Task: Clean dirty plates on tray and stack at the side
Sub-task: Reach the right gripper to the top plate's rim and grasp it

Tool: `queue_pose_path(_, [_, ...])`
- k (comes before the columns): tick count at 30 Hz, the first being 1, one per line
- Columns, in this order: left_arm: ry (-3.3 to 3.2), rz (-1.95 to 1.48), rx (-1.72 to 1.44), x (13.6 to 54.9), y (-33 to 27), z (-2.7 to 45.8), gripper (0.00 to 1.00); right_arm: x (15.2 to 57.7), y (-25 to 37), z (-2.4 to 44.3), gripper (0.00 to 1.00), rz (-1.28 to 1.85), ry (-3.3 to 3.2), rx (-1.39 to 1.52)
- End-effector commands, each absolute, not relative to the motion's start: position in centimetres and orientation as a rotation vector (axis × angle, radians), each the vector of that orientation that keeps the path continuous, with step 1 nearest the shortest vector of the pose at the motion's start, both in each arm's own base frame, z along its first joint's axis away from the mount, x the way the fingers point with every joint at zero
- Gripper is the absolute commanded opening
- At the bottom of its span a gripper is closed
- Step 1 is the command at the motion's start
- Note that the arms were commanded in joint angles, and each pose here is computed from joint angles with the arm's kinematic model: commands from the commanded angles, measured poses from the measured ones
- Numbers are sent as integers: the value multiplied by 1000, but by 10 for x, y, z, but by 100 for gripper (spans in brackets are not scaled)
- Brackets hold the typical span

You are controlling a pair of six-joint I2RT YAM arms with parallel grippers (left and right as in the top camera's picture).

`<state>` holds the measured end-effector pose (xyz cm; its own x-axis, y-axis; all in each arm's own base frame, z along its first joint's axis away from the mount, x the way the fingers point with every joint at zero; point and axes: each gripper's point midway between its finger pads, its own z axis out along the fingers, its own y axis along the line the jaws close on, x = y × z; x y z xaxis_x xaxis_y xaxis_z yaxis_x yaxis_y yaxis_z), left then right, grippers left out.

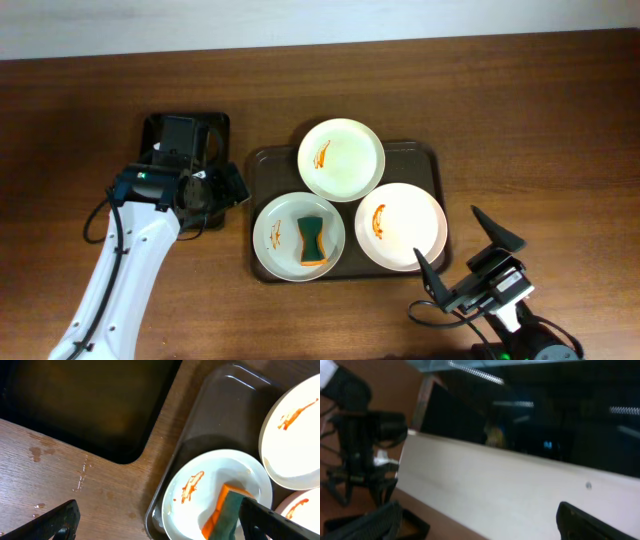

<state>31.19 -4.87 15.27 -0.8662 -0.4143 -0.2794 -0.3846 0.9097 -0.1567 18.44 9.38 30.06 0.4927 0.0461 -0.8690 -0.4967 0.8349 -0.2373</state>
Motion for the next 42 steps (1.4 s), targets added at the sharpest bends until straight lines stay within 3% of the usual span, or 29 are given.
queue_pose_path(1, [2766,-58,-599,310,-38,149,100,177,85,355,99,283,1011,-467])
queue_pose_path(7, [2771,-55,-599,308,-38,148,100,225,87,367,98,410,1754,-481])
queue_pose_path(11, [2781,-51,-601,306,-38,147,100,224,123,379,98,836,1949,-485])
queue_pose_path(13, [2785,-49,-602,305,-38,147,100,243,126,374,98,889,1973,-486])
queue_pose_path(16, [2794,-62,-599,304,-40,147,100,266,111,320,99,857,2256,-235])
queue_pose_path(20, [2803,-57,-601,301,-39,146,100,277,78,239,99,384,2627,-64])
queue_pose_path(23, [2799,-59,-601,302,-39,146,100,293,102,211,99,435,2723,81])
queue_pose_path(26, [2799,-59,-601,302,-39,146,100,308,129,173,97,430,2820,-17])
queue_pose_path(27, [2799,-59,-601,302,-39,146,100,307,137,158,93,425,2867,-90])
queue_pose_path(28, [2797,-60,-601,303,-39,147,100,306,148,142,75,417,2912,-154])
queue_pose_path(30, [2794,-61,-600,303,-40,147,100,312,171,115,55,414,2946,-233])
queue_pose_path(36, [2787,-65,-599,305,-40,147,100,325,205,64,55,412,2983,-291])
queue_pose_path(39, [2786,-66,-598,306,-40,147,100,318,215,39,44,400,3036,-334])
queue_pose_path(42, [2785,-66,-599,306,-40,147,100,315,222,34,43,397,3039,-365])
